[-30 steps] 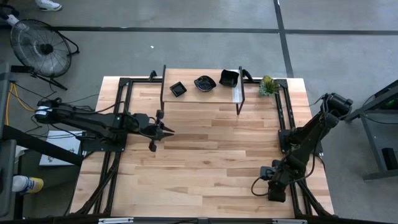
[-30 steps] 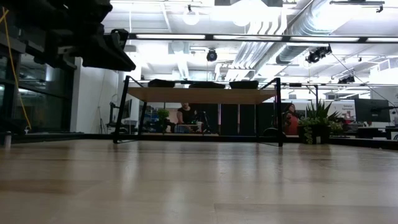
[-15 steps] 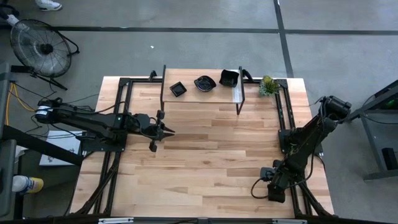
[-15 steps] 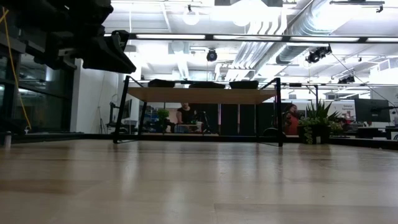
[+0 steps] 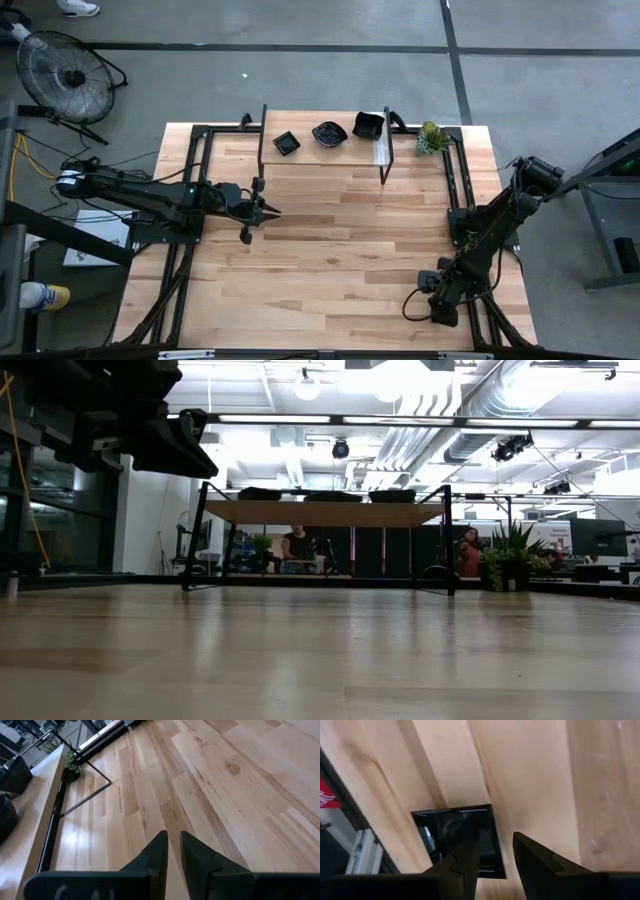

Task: Pick & Place Mini shaped plates
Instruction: Stack the square plate on top of the other square plates on the shelf

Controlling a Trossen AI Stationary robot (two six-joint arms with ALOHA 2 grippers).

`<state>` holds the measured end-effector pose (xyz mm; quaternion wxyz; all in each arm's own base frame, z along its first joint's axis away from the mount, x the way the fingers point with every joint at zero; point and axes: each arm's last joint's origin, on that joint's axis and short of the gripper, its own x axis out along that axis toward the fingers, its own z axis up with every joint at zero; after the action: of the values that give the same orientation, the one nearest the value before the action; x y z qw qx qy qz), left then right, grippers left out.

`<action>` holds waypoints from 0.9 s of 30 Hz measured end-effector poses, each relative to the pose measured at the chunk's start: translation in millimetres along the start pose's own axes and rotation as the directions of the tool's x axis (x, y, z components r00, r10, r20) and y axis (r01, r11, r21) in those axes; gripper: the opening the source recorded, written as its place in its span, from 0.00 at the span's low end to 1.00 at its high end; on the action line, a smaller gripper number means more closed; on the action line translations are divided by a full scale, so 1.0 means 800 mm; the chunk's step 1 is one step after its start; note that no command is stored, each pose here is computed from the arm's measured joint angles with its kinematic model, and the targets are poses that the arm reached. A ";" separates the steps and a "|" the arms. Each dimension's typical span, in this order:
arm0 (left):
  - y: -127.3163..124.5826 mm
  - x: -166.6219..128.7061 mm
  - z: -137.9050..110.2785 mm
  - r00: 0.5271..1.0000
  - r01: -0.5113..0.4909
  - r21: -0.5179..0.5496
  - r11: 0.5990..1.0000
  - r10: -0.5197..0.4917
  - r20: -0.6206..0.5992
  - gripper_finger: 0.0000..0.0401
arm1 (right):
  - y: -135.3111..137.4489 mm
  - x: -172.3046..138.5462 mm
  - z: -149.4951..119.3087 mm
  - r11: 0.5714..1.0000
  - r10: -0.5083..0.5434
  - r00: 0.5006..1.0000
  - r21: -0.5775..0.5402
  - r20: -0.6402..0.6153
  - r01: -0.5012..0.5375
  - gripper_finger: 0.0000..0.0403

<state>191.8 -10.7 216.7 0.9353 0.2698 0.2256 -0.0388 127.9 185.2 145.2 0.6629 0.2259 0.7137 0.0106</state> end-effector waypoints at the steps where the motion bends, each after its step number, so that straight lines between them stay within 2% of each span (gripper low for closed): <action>1: 0.000 0.000 0.000 1.000 0.000 0.000 1.000 0.000 0.000 0.12 | 0.001 0.000 0.000 1.000 0.007 1.000 -0.001 0.002 -0.007 0.28; 23: -0.001 0.000 -0.001 1.000 0.007 0.001 1.000 -0.007 -0.006 0.12 | 0.006 0.004 0.003 0.999 0.041 0.999 -0.007 0.009 -0.041 0.28; 27: -0.001 0.000 -0.001 1.000 0.008 0.001 1.000 -0.008 -0.008 0.12 | 0.006 0.004 0.003 0.999 0.040 0.999 -0.008 0.010 -0.040 0.25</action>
<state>191.3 -10.7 215.8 0.9340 0.2697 0.2305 -0.0415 131.6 190.3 143.3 0.6671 0.2378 0.7055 0.0254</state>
